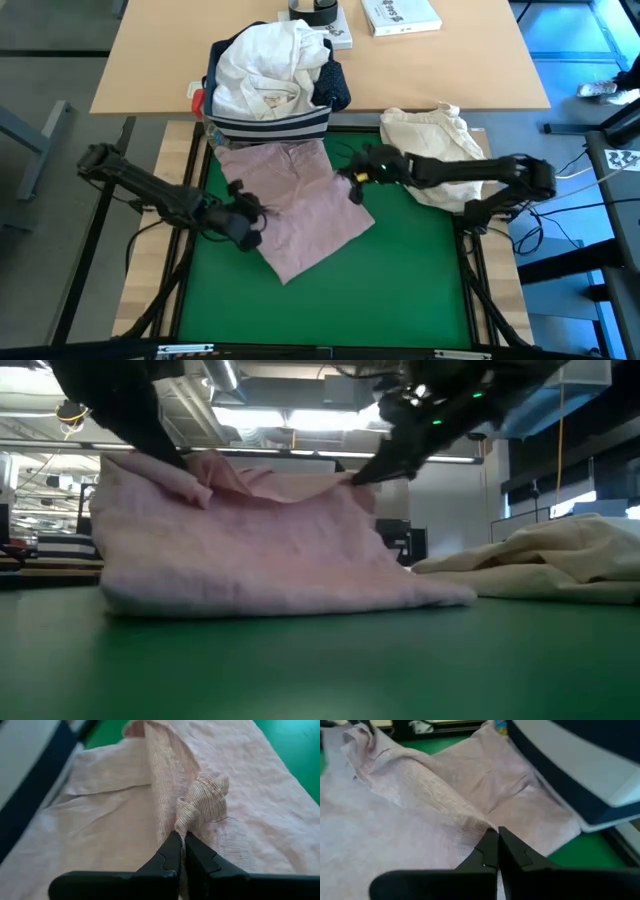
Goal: Fold laundry
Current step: Fold the red polo
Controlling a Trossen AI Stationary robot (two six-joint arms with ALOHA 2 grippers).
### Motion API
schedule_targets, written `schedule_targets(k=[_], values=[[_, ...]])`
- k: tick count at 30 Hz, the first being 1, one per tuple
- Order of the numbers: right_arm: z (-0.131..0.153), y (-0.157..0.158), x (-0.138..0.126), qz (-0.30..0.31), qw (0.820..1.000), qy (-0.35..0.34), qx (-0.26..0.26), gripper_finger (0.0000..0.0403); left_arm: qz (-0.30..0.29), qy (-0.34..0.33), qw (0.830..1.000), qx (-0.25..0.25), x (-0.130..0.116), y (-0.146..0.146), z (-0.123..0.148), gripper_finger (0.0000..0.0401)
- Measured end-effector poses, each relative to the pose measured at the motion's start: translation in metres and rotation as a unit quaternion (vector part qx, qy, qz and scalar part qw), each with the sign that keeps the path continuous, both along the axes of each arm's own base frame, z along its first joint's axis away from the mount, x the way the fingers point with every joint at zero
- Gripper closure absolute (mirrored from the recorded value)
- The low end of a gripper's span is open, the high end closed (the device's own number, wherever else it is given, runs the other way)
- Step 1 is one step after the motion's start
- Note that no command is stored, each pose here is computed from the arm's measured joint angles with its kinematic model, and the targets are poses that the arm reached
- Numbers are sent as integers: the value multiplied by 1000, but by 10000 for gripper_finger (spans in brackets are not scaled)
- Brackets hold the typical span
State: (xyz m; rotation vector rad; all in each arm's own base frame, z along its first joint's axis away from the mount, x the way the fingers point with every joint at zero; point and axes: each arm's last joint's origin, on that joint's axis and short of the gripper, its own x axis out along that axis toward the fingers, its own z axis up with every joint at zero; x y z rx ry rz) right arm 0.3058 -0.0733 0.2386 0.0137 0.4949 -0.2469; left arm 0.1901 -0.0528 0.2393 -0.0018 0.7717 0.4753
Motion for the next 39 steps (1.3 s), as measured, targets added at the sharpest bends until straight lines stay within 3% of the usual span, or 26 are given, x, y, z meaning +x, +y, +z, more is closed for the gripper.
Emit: schedule_targets(k=[8,15,24,28,33,39], values=[[-3,-57,52,-29,999,16,-7,403,86,-33,995,32,-33,35,-10,394],[-11,-108,88,-66,998,10,-7,403,185,-31,978,87,-49,60,-28,393],[-41,-129,111,-81,996,36,2,392,255,5,959,125,-60,77,-59,391],[-46,-131,114,-89,995,36,-3,370,280,6,949,147,-63,82,-63,369],[-46,-132,113,-119,992,38,-4,313,297,15,943,151,-65,87,-65,317],[-40,-130,108,-123,991,54,-1,253,272,9,960,70,-60,89,-59,263]])
